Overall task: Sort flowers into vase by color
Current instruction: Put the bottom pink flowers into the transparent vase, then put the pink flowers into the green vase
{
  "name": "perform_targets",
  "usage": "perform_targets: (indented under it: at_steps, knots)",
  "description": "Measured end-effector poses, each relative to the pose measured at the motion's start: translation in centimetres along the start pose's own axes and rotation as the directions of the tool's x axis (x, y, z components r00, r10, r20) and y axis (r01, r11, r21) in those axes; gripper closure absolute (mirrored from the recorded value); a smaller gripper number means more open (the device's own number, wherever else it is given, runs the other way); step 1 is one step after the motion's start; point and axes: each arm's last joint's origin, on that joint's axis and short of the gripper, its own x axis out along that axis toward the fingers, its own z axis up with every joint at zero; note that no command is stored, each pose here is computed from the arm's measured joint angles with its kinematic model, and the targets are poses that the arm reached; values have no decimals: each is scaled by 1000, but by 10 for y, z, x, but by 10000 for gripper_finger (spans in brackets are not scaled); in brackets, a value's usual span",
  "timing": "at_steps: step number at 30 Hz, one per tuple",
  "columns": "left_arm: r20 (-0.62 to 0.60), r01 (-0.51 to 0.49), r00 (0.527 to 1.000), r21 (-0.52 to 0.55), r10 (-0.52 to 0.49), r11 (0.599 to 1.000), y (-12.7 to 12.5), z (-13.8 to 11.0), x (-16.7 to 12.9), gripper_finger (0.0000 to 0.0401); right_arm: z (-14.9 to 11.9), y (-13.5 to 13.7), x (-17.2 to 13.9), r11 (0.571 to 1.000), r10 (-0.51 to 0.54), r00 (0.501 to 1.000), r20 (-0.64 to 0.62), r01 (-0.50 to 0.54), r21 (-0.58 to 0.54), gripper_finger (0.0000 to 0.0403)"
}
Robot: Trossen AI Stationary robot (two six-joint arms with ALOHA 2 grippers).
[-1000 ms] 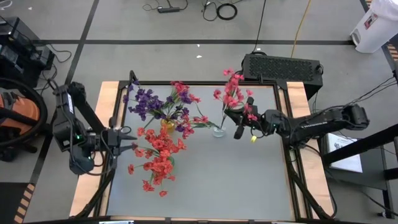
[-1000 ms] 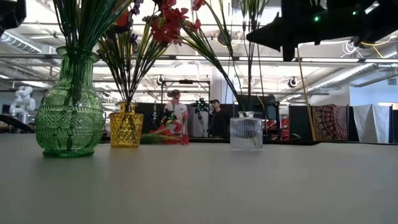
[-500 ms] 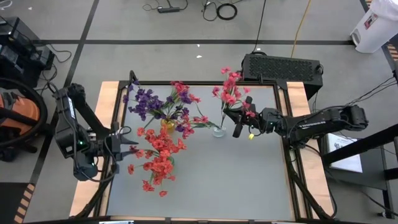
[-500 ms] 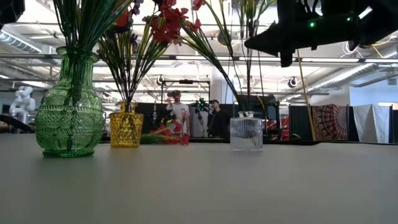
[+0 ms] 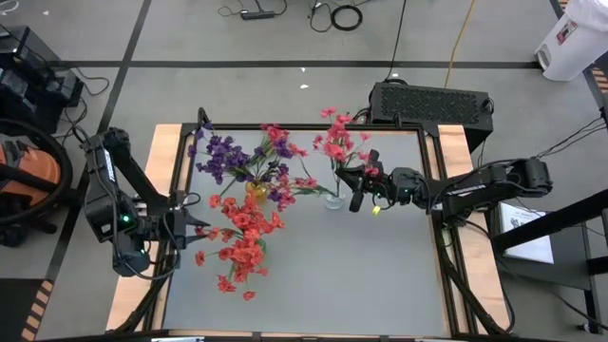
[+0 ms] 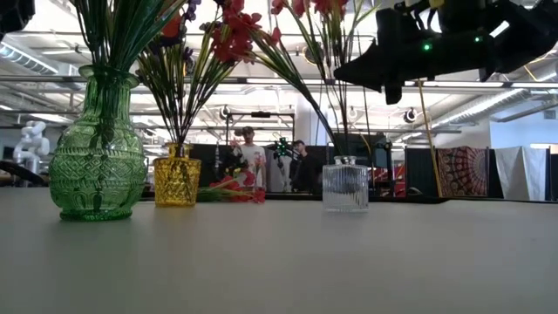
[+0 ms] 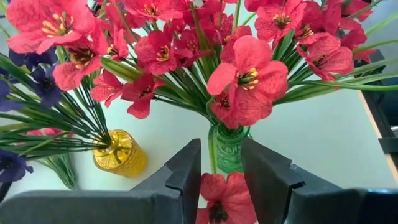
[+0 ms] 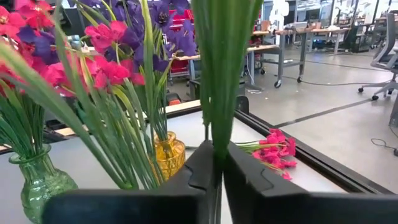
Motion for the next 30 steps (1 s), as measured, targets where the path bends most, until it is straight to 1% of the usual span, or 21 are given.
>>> perform_targets:
  at_steps: [3,8,12,17,20,24,27,30]
  knots:
    - [-4,-4,1000,-9,4,1000,1,0,0,280,0,0,0,1000,0,1000,-2,0,-5,349]
    - [-9,-9,1000,-35,9,999,1,-1,0,280,1,2,-1,1000,10,1000,1,-10,-24,277]
    - [-32,-40,999,-68,38,997,5,-4,0,280,-2,4,-2,999,14,1000,-27,-15,-37,218]
    - [-82,-94,993,-130,84,987,12,-9,-1,280,-4,8,-4,998,32,998,-46,-35,-61,161]
    - [-138,-103,987,-160,81,982,14,-12,-2,280,-5,12,-6,995,48,997,-60,-53,-87,137]
    - [-198,-91,979,-168,57,982,15,-15,-2,280,-3,15,-12,991,64,994,-90,-74,-113,115]
    - [-226,-82,973,-169,42,982,14,-16,-2,280,1,16,-20,990,77,991,-107,-89,-113,106]
    - [-239,-96,970,-177,52,980,16,-17,-3,280,6,18,-29,990,95,988,-123,-107,-93,104]
